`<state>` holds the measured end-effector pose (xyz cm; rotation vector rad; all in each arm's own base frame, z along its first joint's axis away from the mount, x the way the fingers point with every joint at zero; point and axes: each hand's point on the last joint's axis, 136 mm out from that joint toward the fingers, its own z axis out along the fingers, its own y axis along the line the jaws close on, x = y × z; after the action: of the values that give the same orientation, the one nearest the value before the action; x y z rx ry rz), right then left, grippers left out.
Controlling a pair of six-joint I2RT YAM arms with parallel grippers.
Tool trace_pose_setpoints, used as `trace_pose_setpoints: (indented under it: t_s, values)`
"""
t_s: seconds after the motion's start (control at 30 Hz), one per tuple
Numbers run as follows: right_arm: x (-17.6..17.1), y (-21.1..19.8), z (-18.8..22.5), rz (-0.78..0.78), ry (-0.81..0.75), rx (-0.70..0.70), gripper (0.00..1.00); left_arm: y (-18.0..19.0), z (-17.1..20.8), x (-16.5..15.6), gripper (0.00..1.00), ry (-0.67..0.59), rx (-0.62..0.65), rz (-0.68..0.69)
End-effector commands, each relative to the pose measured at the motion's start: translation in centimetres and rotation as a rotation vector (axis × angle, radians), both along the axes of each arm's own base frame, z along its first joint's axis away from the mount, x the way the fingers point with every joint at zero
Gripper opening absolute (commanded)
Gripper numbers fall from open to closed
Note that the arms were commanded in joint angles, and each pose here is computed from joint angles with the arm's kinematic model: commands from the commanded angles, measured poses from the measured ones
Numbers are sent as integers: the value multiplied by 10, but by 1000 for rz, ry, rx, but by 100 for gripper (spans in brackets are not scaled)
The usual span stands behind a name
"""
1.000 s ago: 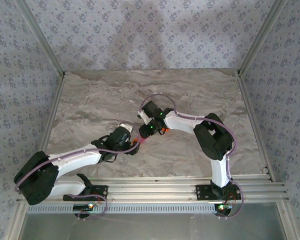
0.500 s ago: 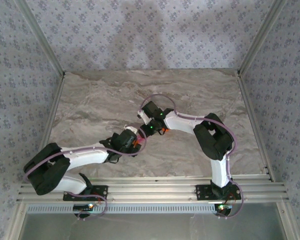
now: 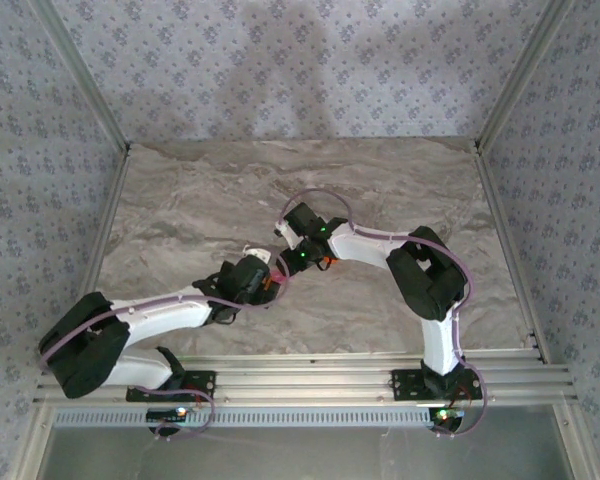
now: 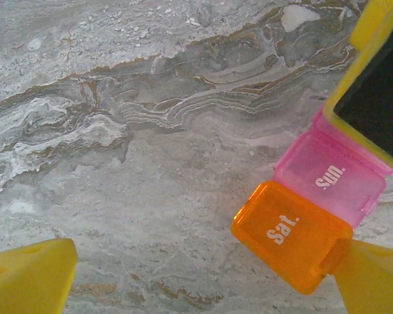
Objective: Sort the pills into containers
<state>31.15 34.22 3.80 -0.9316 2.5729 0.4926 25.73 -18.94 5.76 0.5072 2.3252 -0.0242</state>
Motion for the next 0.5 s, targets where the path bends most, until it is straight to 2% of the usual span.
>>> trace_pose_setpoints:
  t_s: [0.0, 0.47]
  values:
    - [-25, -26, -44, -9, 107, -134, 53, 1, 13, 8, 99, -34, -26, 20]
    - [-28, -26, -48, -7, 115, -139, 53, 19, 23, 29, 99, -42, -117, 123]
